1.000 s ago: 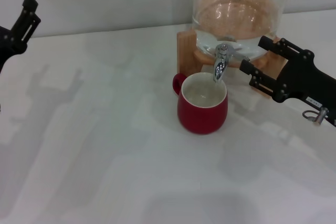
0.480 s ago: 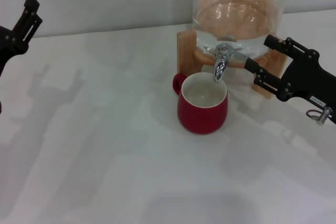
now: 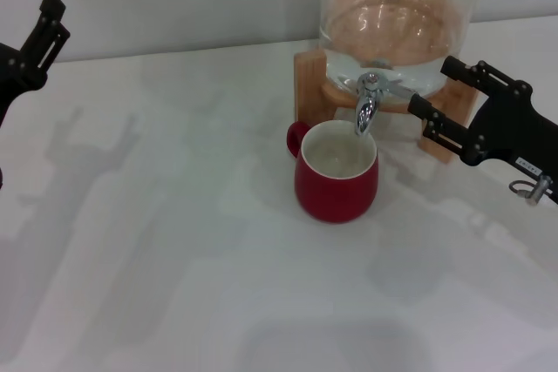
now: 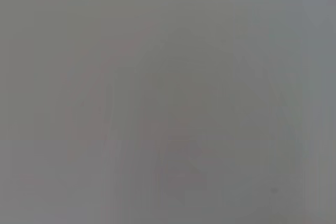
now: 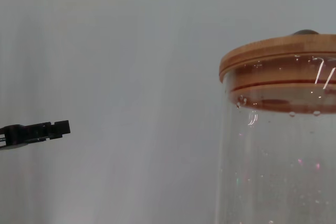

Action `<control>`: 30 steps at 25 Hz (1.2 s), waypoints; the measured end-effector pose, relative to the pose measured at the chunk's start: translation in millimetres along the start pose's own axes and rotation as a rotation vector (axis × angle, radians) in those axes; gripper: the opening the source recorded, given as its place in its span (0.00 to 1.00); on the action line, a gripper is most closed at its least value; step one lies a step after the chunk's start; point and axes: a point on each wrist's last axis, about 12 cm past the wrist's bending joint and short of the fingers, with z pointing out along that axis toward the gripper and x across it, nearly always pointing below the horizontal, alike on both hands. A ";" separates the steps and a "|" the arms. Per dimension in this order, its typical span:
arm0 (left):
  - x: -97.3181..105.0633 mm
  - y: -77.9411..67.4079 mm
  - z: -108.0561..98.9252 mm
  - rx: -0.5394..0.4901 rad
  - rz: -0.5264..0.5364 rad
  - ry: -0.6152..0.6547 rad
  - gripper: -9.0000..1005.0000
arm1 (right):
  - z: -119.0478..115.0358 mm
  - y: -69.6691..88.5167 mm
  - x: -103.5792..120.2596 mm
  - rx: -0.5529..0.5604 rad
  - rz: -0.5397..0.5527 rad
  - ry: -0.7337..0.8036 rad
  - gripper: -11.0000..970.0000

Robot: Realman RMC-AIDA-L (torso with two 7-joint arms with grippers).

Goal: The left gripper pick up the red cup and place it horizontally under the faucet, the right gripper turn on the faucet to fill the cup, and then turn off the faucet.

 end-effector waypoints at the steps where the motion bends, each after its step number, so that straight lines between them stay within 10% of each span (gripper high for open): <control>1: 0.0 0.0 0.0 0.000 0.000 0.000 0.89 | 0.0 -0.1 0.0 0.001 -0.003 0.000 0.70; 30: -0.7 2.8 2.4 -0.007 0.005 0.001 0.89 | -21.0 2.7 1.4 0.070 0.008 -0.016 0.70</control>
